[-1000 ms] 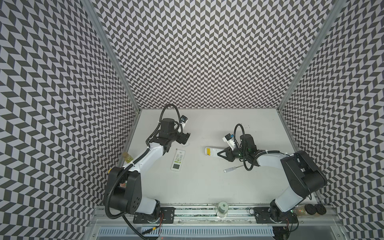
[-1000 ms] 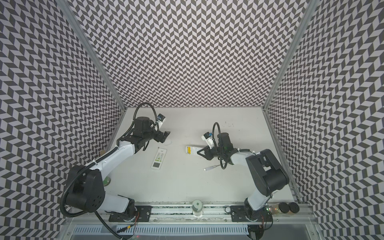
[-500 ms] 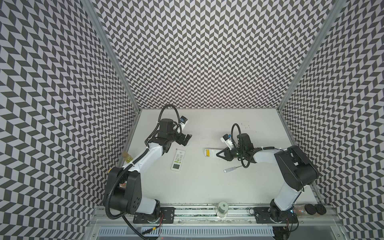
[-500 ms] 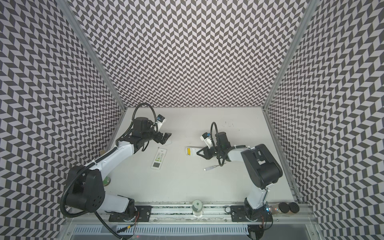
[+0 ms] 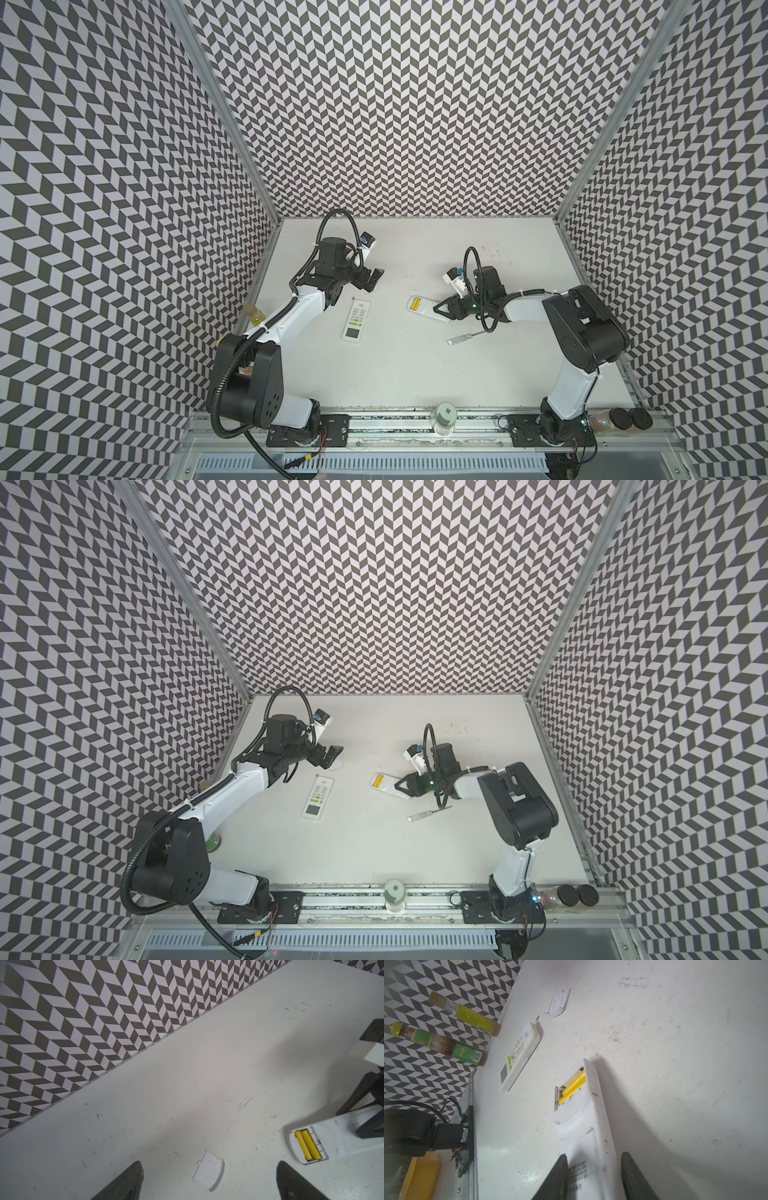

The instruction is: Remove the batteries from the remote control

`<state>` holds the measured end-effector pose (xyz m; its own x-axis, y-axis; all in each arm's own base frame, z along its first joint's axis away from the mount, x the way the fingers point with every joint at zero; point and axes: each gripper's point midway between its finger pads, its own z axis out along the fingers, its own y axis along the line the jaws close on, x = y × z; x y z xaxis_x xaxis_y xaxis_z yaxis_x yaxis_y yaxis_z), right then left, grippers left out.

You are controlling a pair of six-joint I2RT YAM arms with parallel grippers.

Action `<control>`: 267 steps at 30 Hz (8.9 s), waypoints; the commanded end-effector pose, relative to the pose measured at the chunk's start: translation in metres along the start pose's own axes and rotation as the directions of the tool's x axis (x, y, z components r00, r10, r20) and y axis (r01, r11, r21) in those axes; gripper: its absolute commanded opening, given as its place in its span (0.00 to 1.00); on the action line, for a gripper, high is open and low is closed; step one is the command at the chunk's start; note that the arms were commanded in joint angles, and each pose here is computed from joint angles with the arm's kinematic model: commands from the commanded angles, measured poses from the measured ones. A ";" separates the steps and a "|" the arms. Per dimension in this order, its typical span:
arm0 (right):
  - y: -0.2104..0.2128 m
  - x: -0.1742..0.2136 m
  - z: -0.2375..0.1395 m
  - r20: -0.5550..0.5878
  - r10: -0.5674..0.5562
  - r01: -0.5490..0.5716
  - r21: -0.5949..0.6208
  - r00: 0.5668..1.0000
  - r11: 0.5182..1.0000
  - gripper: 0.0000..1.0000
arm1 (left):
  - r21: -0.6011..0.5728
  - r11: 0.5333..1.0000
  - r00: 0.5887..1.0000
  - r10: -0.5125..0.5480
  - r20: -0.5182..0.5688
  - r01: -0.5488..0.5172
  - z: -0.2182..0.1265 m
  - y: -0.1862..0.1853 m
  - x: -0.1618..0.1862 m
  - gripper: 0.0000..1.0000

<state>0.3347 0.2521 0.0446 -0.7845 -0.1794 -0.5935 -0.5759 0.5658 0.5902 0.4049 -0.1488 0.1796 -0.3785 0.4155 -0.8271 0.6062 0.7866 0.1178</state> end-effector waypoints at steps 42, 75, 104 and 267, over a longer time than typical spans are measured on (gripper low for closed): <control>-0.005 0.034 -0.023 -0.242 -0.274 0.357 0.450 0.931 0.818 1.00 | 0.179 0.982 0.996 -0.053 -0.076 0.066 0.032 -0.049 -0.005 1.00; -0.061 -0.043 -0.012 -0.130 -0.203 0.240 0.615 0.970 0.752 0.97 | 0.129 0.989 0.997 -0.073 -0.026 0.076 0.013 -0.030 -0.004 1.00; 0.030 -0.047 0.006 -0.156 -0.371 0.400 0.268 0.916 0.876 0.93 | 0.106 0.991 0.997 -0.078 -0.009 0.078 0.004 -0.015 -0.005 1.00; 0.028 0.059 -0.082 0.118 0.273 -0.287 0.611 0.955 0.738 0.71 | 0.475 0.652 0.777 -0.617 -0.122 0.592 0.002 -0.063 -0.006 0.01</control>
<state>0.2590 0.2046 0.0784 -0.8527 -0.0544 -0.5195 -0.2139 0.9437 0.2523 0.3687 -0.2028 0.1536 -0.8014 -0.0884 -0.5915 0.4559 0.5498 -0.6999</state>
